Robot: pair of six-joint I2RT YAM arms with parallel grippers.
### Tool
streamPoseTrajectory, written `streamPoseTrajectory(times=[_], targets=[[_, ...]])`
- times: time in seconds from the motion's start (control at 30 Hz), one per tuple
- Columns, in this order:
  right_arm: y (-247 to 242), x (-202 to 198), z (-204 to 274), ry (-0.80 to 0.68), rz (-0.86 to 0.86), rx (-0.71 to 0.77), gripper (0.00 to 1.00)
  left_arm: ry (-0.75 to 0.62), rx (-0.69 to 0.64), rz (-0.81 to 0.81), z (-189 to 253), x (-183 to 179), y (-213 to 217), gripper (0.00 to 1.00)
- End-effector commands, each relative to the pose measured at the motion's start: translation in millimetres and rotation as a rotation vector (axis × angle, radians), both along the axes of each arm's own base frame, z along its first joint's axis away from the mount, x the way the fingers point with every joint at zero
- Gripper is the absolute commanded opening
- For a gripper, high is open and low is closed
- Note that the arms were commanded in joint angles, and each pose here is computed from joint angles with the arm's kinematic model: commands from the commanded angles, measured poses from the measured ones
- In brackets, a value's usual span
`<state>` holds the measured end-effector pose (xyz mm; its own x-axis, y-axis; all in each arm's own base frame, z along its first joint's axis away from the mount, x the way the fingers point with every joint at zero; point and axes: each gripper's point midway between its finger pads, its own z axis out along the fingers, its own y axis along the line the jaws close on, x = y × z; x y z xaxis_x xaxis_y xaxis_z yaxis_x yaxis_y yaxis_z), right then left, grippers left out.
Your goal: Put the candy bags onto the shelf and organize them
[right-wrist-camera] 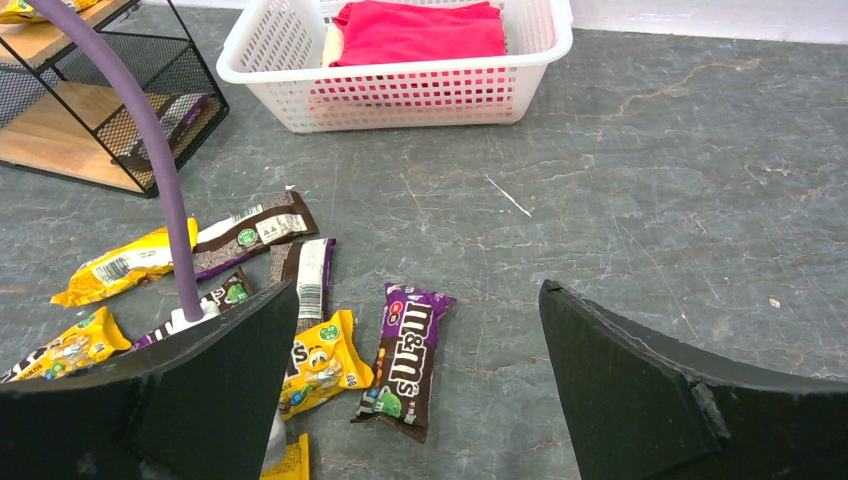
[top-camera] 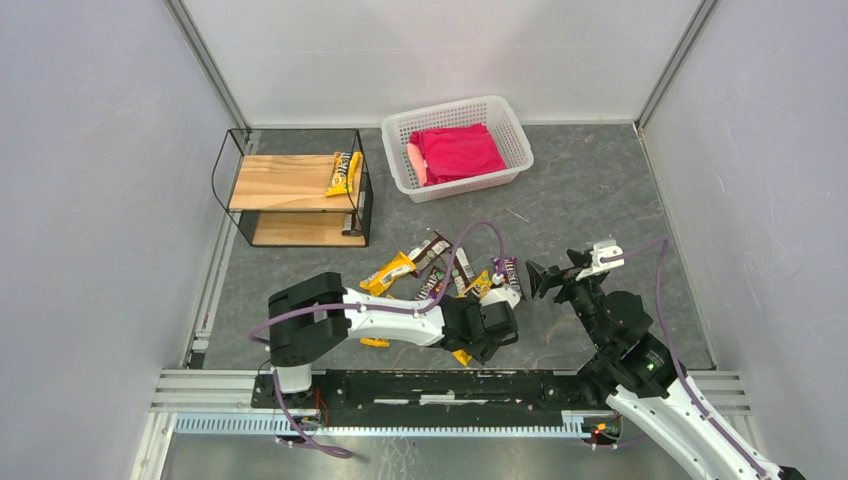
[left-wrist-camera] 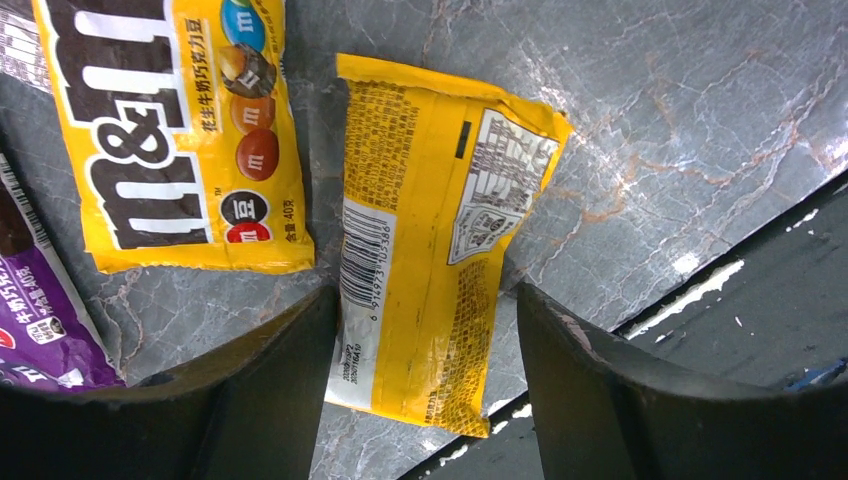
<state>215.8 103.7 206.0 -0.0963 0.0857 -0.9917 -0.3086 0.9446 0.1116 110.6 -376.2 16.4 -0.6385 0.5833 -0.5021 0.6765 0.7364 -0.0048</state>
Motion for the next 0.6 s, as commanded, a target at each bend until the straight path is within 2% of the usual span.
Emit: streamPoseTrajectory(times=[0.0, 0.13, 0.57], targets=[[0, 2, 6, -0.019, -0.007, 0.024, 0.98, 0.02, 0.088, 0.008, -16, -10, 16, 0.71], [0, 1, 6, -0.018, -0.006, 0.029, 0.98, 0.005, 0.08, 0.022, -13, -8, 16, 0.62], [-3, 0, 8, -0.02, -0.015, 0.032, 0.98, -0.075, 0.009, 0.068, 31, 6, 14, 0.49]])
